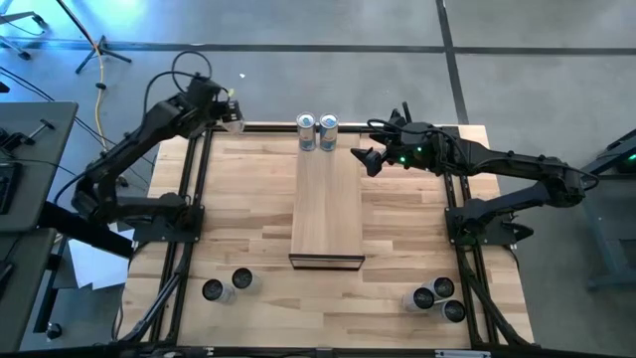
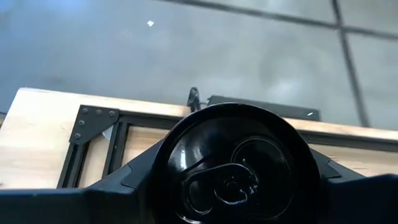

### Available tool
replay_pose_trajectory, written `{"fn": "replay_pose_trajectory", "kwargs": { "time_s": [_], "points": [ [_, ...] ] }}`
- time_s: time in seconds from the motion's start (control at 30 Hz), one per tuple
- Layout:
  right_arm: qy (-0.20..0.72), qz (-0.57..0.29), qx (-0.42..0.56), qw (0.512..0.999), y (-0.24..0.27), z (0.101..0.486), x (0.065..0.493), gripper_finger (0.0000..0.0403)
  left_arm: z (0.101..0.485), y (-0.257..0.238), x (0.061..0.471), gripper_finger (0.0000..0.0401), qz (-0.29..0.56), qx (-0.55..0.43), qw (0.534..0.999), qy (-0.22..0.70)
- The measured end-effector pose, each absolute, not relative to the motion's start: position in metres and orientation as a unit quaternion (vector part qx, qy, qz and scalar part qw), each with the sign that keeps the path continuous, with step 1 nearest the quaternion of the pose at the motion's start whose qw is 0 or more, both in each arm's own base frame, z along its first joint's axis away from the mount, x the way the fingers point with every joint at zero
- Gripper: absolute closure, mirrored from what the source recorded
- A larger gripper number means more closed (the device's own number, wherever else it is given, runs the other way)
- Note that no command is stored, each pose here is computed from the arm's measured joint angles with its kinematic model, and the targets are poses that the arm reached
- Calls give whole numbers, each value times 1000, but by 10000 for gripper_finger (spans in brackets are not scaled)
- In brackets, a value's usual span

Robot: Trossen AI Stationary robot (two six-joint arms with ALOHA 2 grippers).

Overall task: Place canned beverage on shelf
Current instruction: Put the top white pink soda can on the shelf

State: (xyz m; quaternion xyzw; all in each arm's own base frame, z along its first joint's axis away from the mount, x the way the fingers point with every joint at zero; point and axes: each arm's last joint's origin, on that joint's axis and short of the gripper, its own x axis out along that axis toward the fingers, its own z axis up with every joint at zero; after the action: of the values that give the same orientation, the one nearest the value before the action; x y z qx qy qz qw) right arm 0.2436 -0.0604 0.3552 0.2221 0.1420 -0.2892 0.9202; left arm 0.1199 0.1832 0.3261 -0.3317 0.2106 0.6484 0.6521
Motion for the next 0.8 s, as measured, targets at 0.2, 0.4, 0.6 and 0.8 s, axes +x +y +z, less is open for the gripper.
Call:
{"fn": "replay_pose_trajectory", "kwargs": {
  "time_s": [0.2, 0.4, 0.6, 0.8],
  "points": [
    [142, -289, 222, 920, -60, 355, 244, 9, 344, 171, 113, 181, 624, -336, 688, 158],
    [141, -290, 224, 920, -60, 355, 244, 9, 351, 167, 111, 180, 619, -331, 700, 129],
    [141, -290, 224, 920, -60, 355, 244, 9, 351, 167, 111, 180, 616, -326, 704, 137],
    [141, -290, 224, 920, -60, 355, 244, 9, 350, 167, 112, 180, 605, -324, 713, 144]
  ]
}}
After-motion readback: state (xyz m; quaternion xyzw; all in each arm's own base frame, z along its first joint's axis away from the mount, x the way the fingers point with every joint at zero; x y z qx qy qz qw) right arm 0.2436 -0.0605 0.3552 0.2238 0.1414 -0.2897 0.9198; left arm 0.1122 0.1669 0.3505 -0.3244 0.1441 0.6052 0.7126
